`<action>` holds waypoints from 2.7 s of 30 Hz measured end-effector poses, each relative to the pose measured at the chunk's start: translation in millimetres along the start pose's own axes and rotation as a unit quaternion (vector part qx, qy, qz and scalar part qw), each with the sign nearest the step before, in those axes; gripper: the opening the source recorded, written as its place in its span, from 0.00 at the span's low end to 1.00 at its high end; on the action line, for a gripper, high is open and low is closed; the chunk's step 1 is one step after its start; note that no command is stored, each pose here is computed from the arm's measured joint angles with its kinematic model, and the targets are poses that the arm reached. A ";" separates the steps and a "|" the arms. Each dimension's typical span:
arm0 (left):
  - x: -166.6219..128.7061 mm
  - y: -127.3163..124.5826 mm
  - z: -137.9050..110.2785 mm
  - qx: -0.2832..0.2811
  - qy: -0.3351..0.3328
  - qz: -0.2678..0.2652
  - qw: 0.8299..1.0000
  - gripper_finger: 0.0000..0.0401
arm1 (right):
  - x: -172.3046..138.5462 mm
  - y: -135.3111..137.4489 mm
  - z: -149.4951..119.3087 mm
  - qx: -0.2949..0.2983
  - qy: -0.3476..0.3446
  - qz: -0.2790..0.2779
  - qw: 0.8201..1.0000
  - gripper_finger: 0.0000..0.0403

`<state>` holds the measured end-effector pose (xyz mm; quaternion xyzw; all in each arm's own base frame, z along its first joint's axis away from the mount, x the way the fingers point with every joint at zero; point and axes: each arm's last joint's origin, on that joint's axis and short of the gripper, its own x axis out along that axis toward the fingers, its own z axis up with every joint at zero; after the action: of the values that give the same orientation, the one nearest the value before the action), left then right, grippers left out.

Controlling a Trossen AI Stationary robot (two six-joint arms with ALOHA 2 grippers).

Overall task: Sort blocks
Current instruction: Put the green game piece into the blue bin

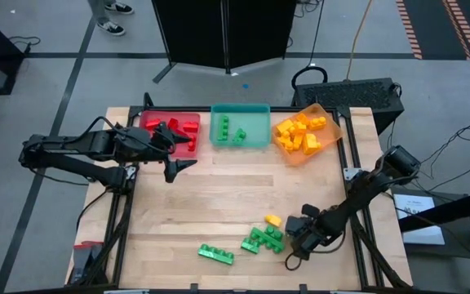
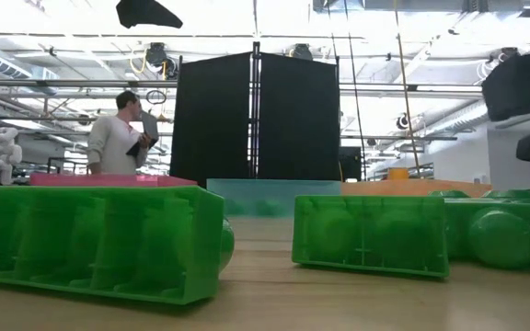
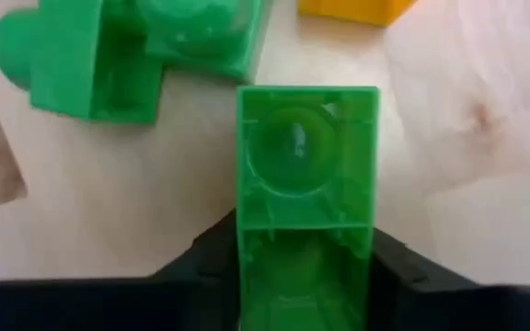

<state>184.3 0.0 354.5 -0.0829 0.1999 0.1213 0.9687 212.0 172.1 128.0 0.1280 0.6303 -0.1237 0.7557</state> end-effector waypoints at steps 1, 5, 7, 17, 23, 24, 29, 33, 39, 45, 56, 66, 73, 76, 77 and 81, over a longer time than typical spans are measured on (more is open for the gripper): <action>0.0 -0.1 0.0 0.000 0.000 0.000 1.000 0.93 | 0.6 -0.6 0.1 0.008 0.002 -0.003 1.000 0.28; -0.1 -0.6 -0.1 0.001 0.000 -0.001 1.000 0.93 | 0.8 -0.8 0.3 0.022 -0.001 -0.005 1.000 0.29; -0.1 -0.5 -0.1 0.002 0.000 -0.001 1.000 0.93 | -0.1 -0.9 0.3 0.028 -0.006 -0.005 1.000 0.29; -0.1 -0.5 -0.2 0.005 0.000 -0.001 1.000 0.93 | -46.6 -17.7 18.9 0.063 -0.082 -0.025 0.994 0.29; -0.8 -0.4 0.0 0.008 -0.001 -0.001 1.000 0.93 | -97.9 -57.3 62.2 0.096 -0.228 -0.064 0.967 0.29; -1.3 -0.2 0.1 0.013 -0.002 0.000 1.000 0.93 | -103.2 -66.8 70.0 0.097 -0.243 -0.072 0.962 0.29; -4.0 1.2 1.1 0.018 -0.011 0.014 1.000 0.93 | -121.4 -114.8 118.9 0.092 -0.332 -0.095 0.934 0.29; -6.1 2.2 3.8 0.028 -0.028 0.030 0.999 0.93 | -126.7 -161.0 158.7 0.090 -0.393 -0.115 0.908 0.29; -6.4 2.8 4.4 0.035 -0.033 0.041 0.998 0.93 | -109.0 -229.0 203.5 0.124 -0.449 -0.092 0.880 0.29; -6.4 3.1 4.5 0.033 -0.034 0.046 0.998 0.93 | -69.2 -279.3 229.7 0.177 -0.417 -0.069 0.889 0.29; -6.4 3.4 2.9 0.014 -0.027 0.047 0.998 0.93 | -22.1 -299.0 267.7 0.196 -0.291 -0.073 0.933 0.33; -4.7 3.1 1.2 -0.004 -0.017 0.044 0.999 0.93 | -55.0 -297.1 273.9 0.170 -0.273 -0.072 0.944 0.74; 31.7 -21.6 -17.8 -0.008 0.105 -0.067 0.992 0.93 | -155.5 -259.3 245.1 0.043 -0.338 -0.048 0.939 0.67; 55.8 -47.1 -31.2 0.027 0.150 -0.125 0.980 0.93 | -203.8 -240.4 215.7 0.017 -0.382 -0.034 0.923 0.65; 63.4 -56.7 -37.0 0.043 0.164 -0.147 0.974 0.93 | -218.7 -234.1 203.9 0.010 -0.394 -0.029 0.918 0.64; 83.8 -95.6 -61.3 0.106 0.201 -0.229 0.946 0.93 | -262.0 -212.6 156.2 0.001 -0.424 0.002 0.906 0.64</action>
<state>262.1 -87.4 275.5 -0.0455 0.3781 -0.1452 0.9132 235.9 -74.9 404.9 0.0657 0.2499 -0.1658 0.9517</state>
